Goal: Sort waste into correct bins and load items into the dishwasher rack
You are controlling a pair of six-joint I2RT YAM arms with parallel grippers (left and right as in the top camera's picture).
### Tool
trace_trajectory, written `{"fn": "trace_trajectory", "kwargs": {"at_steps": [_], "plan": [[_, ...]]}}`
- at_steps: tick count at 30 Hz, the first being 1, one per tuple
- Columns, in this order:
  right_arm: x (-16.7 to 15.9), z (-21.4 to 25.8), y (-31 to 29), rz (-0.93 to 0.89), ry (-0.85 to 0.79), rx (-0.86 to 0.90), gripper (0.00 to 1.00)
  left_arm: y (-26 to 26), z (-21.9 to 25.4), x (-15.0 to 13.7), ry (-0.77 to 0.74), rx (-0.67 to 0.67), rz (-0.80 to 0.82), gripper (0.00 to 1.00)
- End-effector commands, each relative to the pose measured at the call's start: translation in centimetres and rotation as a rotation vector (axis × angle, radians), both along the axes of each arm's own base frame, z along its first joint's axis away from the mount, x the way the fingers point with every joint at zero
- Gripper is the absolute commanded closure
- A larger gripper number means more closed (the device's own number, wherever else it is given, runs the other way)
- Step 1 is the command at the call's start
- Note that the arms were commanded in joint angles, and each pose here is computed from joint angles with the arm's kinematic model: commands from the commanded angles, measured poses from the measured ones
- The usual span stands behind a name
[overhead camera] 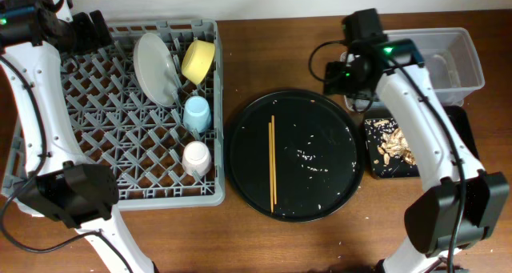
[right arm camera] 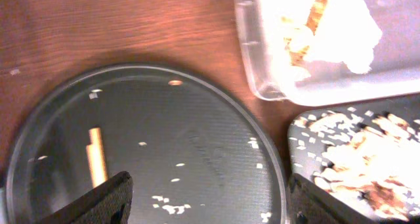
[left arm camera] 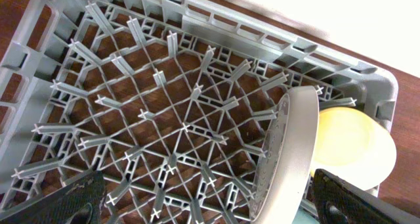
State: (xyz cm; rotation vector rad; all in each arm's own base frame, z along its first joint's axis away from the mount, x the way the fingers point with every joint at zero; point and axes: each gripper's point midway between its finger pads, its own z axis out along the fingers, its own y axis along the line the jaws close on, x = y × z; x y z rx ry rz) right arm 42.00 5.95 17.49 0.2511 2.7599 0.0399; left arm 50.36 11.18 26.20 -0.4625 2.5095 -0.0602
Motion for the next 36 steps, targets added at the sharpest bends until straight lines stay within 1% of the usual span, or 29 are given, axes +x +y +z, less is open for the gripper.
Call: {"fn": "trace_trajectory", "kwargs": {"at_steps": [1,3,4,5,6,7,10,12,13,14,15,17,18,20,23,24,25,26,27,30,32,36], "plan": [[-0.1,-0.3,-2.3,-0.061,0.025,0.031,0.21,-0.2,0.6,-0.6,-0.001,-0.022,-0.006,0.01],[-0.1,-0.3,-3.3,-0.085,0.025,0.032,0.16,-0.9,0.3,-1.0,0.018,-0.054,-0.023,0.01],[0.0,-0.3,-3.9,-0.098,0.025,0.031,0.06,-1.5,0.3,-1.0,0.017,-0.08,-0.04,0.01],[0.0,-0.3,-4.3,-0.108,0.023,0.031,0.02,-3.7,0.3,-1.0,0.017,-0.146,-0.113,0.02],[0.2,-0.3,-4.7,-0.117,0.017,0.032,0.01,-5.3,0.2,-1.3,0.034,-0.157,-0.164,0.06],[0.3,-0.2,-4.9,-0.122,0.01,0.033,0.02,-6.8,-0.2,-1.6,0.064,-0.15,-0.19,0.06],[0.9,0.0,-5.8,-0.143,-0.013,0.032,0.02,-13.4,-1.4,-3.2,0.169,-0.093,-0.309,0.06],[0.9,0.0,-6.1,-0.149,-0.013,0.031,0.02,-18.0,-1.8,-4.1,0.199,-0.071,-0.403,0.11],[0.9,0.0,-6.1,-0.149,-0.013,0.031,0.02,-20.7,-2.1,-4.5,0.209,-0.066,-0.46,0.19],[0.9,0.0,-6.1,-0.149,-0.013,0.031,0.02,-23.4,-2.6,-5.0,0.223,-0.063,-0.51,0.23],[0.9,0.0,-6.1,-0.15,-0.013,0.027,0.02,-26.2,-3.5,-5.8,0.254,-0.062,-0.538,0.25],[0.9,0.0,-6.1,-0.15,-0.013,0.027,0.02,-30.4,-6.5,-7.6,0.346,-0.032,-0.558,0.25],[0.9,0.0,-6.2,-0.151,-0.014,0.027,0.02,-31.6,-8.0,-8.4,0.386,-0.01,-0.56,0.25],[0.9,0.0,-6.5,-0.158,-0.015,0.028,0.01,-33.7,-10.8,-9.6,0.455,0.024,-0.566,0.26],[0.9,0.0,-7.3,-0.176,-0.016,0.028,0.01,-36.8,-14.1,-11.1,0.52,0.056,-0.626,0.31],[0.9,0.0,-7.5,-0.183,-0.015,0.028,0.02,-37.8,-15.5,-11.6,0.542,0.08,-0.639,0.38],[0.9,-0.1,-7.7,-0.186,-0.013,0.028,0.02,-38.1,-16.5,-11.8,0.558,0.101,-0.626,0.4],[0.8,-0.1,-8.0,-0.195,-0.012,0.029,0.02,-38.3,-18.1,-12.1,0.587,0.136,-0.6,0.47],[0.8,-0.1,-8.1,-0.197,-0.013,0.028,0.02,-38.3,-19.2,-12.3,0.609,0.152,-0.587,0.51],[0.8,-0.1,-8.1,-0.197,-0.013,0.028,0.02,-38.2,-21.3,-12.5,0.648,0.171,-0.565,0.54],[0.8,-0.1,-8.1,-0.197,-0.013,0.028,0.02,-37.8,-21.9,-12.1,0.644,0.194,-0.519,0.55],[0.7,-0.2,-8.1,-0.197,-0.008,0.028,0.01,-38.2,-22.8,-11.4,0.62,0.178,-0.484,0.56]]}}
